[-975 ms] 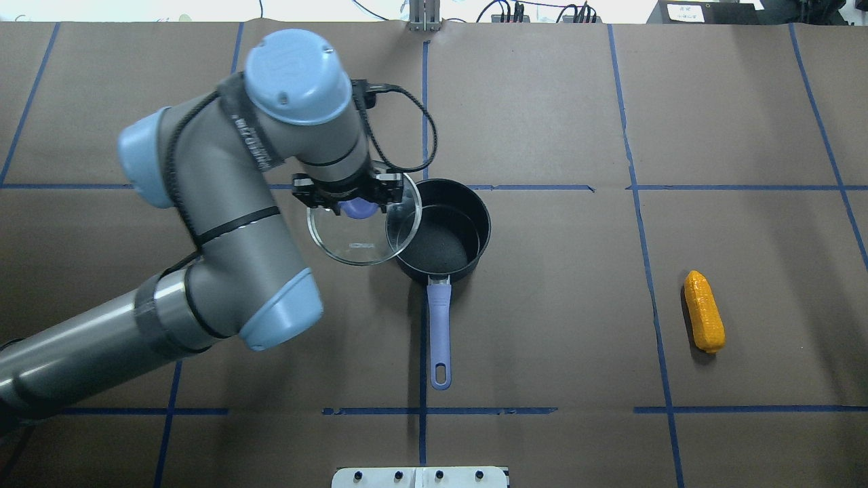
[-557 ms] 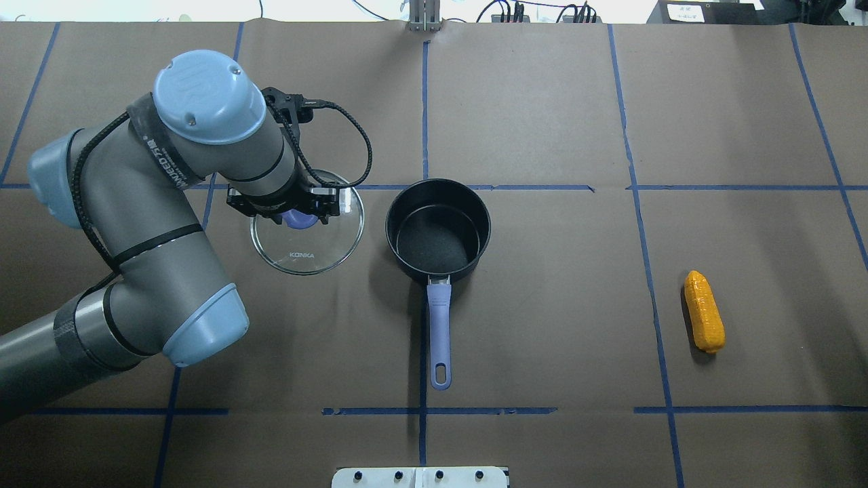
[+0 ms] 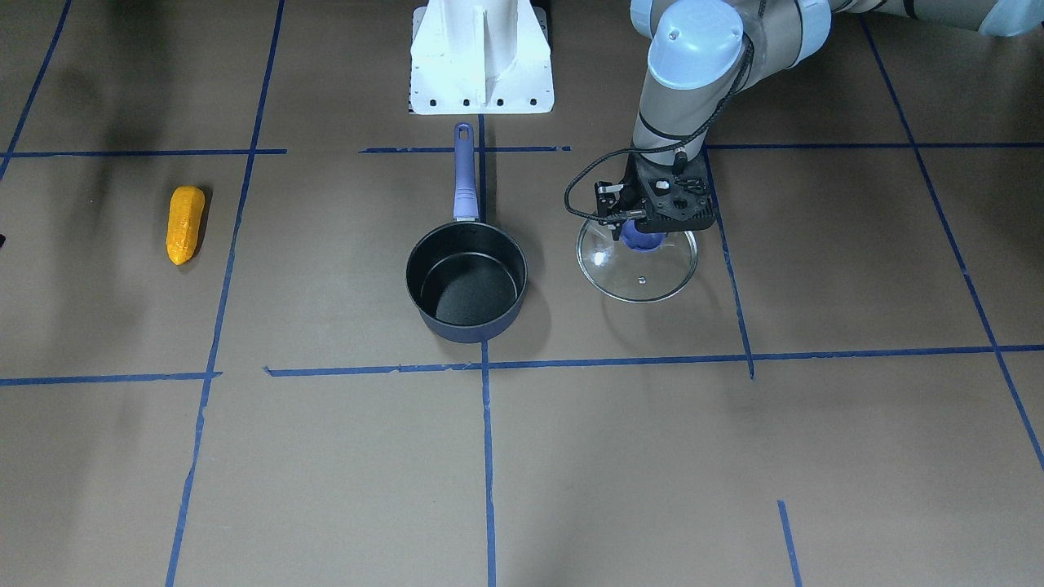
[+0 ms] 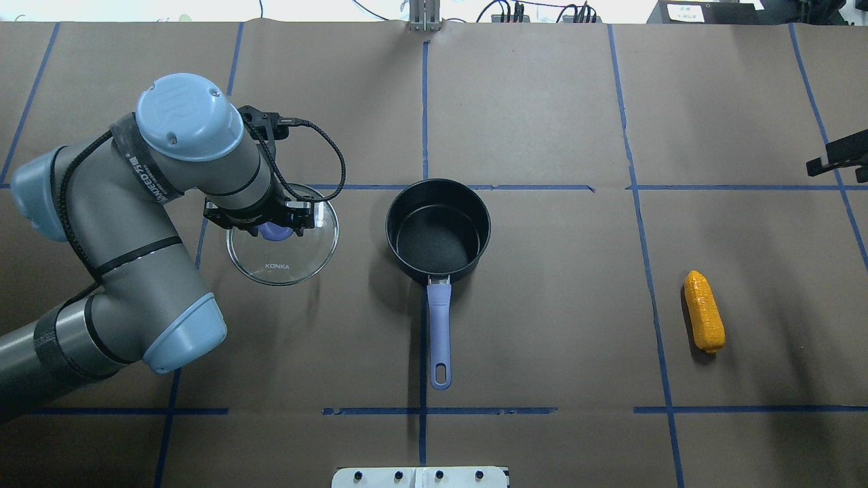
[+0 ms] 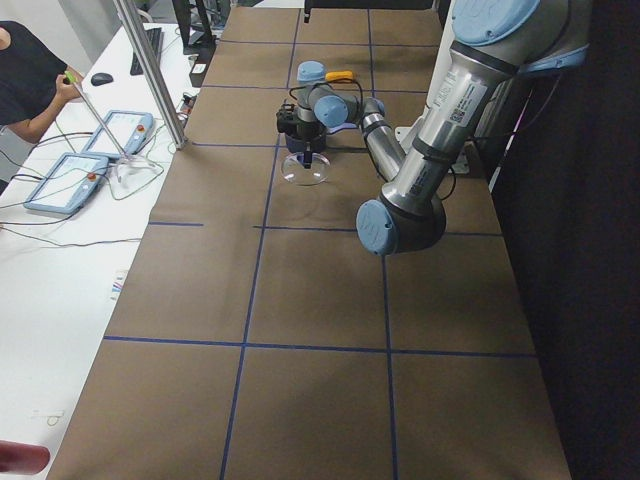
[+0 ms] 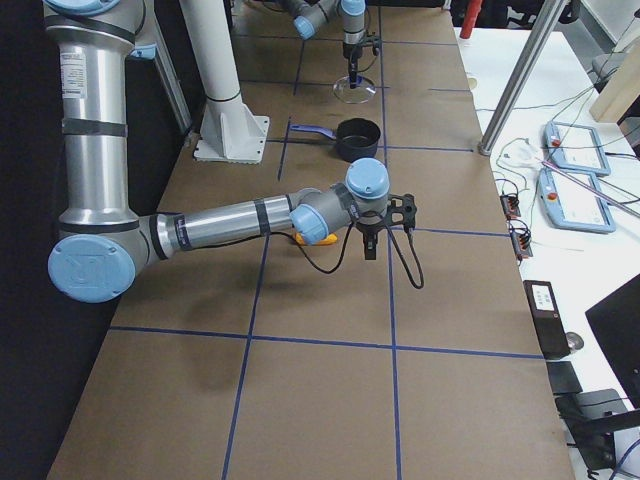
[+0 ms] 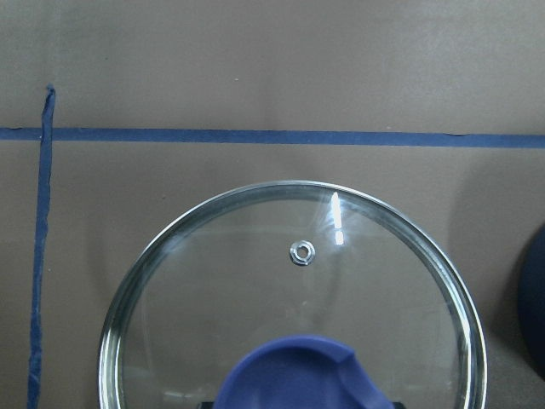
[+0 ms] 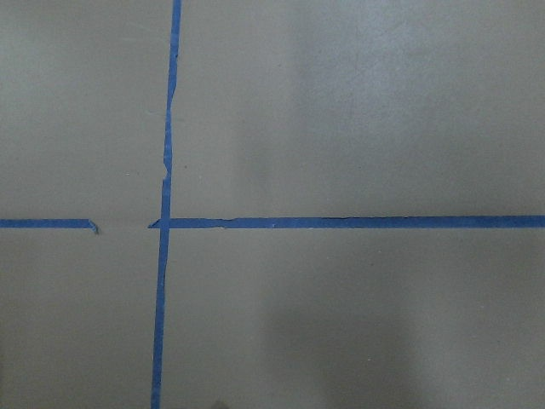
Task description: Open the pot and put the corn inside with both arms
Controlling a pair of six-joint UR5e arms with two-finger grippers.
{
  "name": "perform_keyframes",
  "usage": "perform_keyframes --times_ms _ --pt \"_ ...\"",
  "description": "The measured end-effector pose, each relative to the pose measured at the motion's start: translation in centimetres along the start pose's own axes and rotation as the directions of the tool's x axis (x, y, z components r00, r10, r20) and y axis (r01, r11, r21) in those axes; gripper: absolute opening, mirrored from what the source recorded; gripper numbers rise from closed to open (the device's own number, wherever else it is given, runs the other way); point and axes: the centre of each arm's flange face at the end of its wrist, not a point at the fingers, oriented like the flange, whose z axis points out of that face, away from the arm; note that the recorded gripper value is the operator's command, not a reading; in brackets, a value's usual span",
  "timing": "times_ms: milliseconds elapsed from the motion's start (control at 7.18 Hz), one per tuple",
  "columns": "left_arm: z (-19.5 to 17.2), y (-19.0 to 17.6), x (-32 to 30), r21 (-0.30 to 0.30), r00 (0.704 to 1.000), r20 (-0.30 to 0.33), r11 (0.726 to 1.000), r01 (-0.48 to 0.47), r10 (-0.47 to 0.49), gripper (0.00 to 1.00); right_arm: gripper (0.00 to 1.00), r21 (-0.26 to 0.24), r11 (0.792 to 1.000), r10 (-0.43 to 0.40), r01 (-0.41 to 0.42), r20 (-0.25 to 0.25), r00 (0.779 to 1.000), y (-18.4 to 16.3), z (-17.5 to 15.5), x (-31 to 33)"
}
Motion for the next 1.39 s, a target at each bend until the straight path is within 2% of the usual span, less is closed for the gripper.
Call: perform_keyframes --times_ms 418,835,975,1114,1392 --pt "2.5 0.7 -1.9 -0.002 1.000 -0.011 1.000 -0.007 0.007 0.11 1.00 -0.004 1.000 0.009 -0.010 -0.070 0.998 2.8 4.6 -6.2" --pt "6.8 0.6 -3.1 -0.010 1.000 -0.013 1.000 -0.011 0.010 0.11 1.00 -0.024 1.000 -0.001 -0.001 -0.091 0.996 4.8 7.4 -9.3" --pt "8.2 0.4 -3.3 -0.011 1.000 -0.015 1.000 -0.013 0.013 0.35 1.00 -0.030 1.000 -0.005 0.002 -0.091 0.996 5.1 7.8 -9.6" --pt "8.9 0.2 -3.4 -0.010 1.000 -0.019 1.000 -0.016 0.016 0.99 1.00 -0.034 0.999 -0.006 0.003 -0.091 0.996 5.3 8.0 -9.9" --pt "8.8 0.3 -3.2 -0.005 0.999 -0.034 1.000 -0.027 0.027 1.00 1.00 -0.038 0.999 -0.006 0.002 -0.091 0.996 5.4 8.2 -10.0"
